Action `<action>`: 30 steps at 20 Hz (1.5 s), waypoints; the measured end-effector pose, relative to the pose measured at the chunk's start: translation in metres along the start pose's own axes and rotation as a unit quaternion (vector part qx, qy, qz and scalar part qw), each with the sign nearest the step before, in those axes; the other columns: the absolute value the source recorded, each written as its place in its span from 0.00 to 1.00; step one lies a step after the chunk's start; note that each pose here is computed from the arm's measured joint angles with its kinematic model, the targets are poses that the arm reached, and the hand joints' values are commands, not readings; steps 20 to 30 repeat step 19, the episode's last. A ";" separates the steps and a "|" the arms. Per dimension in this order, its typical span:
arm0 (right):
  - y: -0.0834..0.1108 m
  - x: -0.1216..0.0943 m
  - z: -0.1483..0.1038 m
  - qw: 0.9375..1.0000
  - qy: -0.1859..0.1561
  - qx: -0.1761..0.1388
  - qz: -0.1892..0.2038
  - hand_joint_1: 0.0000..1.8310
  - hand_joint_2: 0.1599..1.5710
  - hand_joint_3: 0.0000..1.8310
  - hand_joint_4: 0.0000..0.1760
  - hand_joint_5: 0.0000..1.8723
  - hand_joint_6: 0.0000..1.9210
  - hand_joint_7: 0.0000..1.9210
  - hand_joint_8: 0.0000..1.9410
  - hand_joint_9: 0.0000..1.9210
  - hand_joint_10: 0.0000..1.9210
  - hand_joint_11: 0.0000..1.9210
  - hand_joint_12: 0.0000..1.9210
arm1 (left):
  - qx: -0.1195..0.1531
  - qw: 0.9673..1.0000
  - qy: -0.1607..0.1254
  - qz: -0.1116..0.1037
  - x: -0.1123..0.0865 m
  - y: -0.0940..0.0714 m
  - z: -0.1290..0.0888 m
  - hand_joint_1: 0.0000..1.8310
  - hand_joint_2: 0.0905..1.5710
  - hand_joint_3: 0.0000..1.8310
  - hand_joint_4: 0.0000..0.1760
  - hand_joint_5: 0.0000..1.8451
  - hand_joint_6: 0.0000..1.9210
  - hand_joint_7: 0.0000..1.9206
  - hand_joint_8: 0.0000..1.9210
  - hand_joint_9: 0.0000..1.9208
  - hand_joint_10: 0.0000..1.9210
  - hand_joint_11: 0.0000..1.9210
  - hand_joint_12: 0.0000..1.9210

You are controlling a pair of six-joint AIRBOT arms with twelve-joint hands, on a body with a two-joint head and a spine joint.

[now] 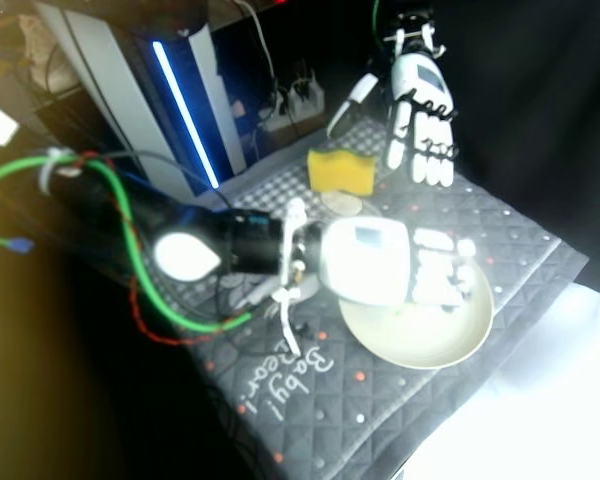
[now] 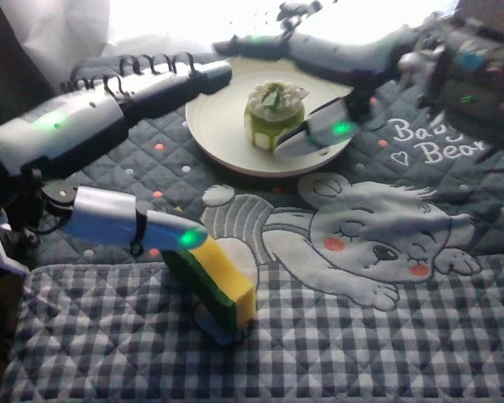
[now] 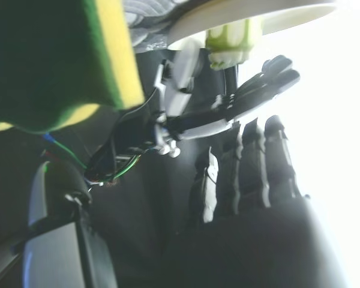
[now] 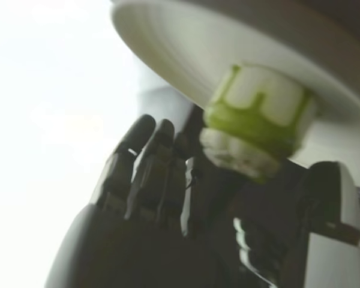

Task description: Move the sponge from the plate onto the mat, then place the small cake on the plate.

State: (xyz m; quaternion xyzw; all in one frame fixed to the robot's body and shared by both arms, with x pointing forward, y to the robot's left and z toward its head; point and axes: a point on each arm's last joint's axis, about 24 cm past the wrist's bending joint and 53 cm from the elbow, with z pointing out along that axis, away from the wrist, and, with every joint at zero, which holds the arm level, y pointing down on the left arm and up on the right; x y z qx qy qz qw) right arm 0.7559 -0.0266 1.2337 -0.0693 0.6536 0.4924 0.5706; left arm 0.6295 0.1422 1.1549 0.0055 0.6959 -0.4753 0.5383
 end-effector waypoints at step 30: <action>-0.032 -0.029 -0.263 0.974 -0.170 0.005 0.152 0.46 0.53 0.00 0.46 0.10 0.00 0.12 0.00 0.11 0.01 0.05 0.04 | -0.006 0.981 -0.194 -0.009 -0.068 -0.015 -0.092 0.35 0.57 0.02 0.43 0.03 0.00 0.01 0.00 0.00 0.00 0.00 0.00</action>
